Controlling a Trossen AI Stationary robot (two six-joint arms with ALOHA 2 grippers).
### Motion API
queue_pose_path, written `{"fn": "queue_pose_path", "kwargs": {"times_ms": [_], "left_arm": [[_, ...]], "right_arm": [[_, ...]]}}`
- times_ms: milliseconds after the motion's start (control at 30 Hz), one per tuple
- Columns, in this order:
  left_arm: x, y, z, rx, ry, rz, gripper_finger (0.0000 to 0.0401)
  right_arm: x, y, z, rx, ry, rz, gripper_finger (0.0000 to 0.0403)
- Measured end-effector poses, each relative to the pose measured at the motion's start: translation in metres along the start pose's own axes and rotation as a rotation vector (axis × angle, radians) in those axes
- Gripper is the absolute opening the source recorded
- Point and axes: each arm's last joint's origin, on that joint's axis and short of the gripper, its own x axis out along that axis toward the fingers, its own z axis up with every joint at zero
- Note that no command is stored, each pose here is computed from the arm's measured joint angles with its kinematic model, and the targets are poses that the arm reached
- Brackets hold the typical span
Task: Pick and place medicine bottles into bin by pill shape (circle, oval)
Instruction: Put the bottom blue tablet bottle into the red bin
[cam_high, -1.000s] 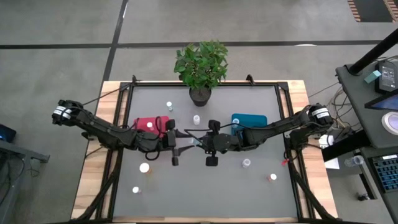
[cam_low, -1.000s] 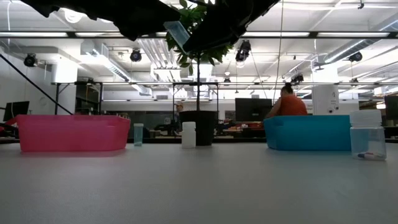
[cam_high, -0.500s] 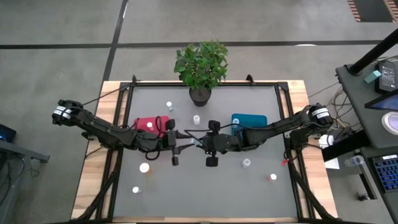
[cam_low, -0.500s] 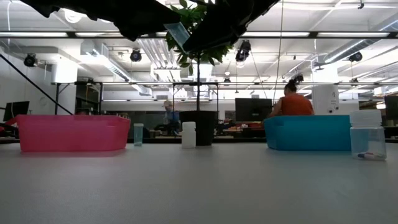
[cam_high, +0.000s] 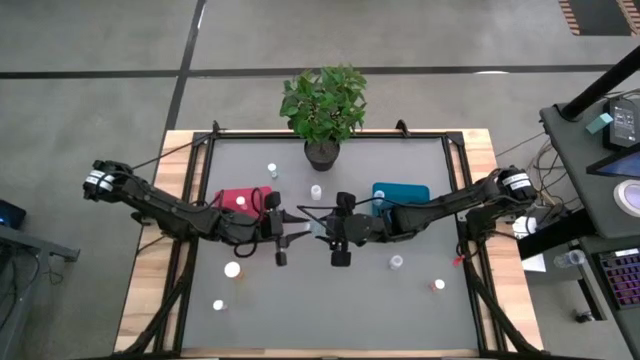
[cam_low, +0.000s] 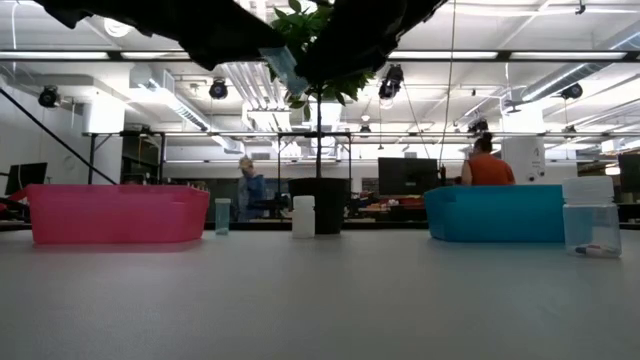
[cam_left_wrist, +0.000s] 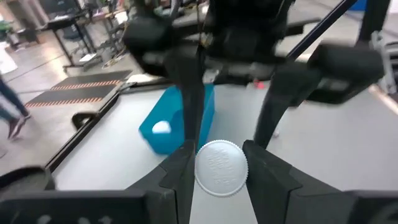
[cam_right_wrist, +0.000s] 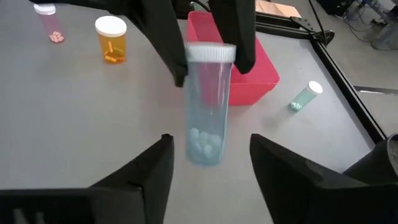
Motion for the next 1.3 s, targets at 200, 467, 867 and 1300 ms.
{"fn": "queue_pose_path", "kwargs": {"times_ms": [200, 467, 867, 1300], "left_arm": [[-0.012, 0.008, -0.004, -0.068, 0.111, 0.054, 0.0102], [-0.036, 0.021, -0.010, -0.180, 0.314, 0.110, 0.0102], [-0.063, 0.044, -0.019, -0.294, 0.594, 0.292, 0.0102], [-0.061, 0.069, -0.023, -0.285, 0.725, 0.437, 0.0102]], "right_arm": [[-0.019, -0.007, 0.003, 0.020, 0.034, -0.001, 0.0227], [-0.046, -0.016, -0.001, 0.015, 0.108, 0.002, 0.0220], [-0.083, -0.029, -0.027, -0.013, -0.066, 0.005, 0.0210], [-0.111, -0.040, -0.044, 0.007, -0.207, -0.003, 0.0210]]}}
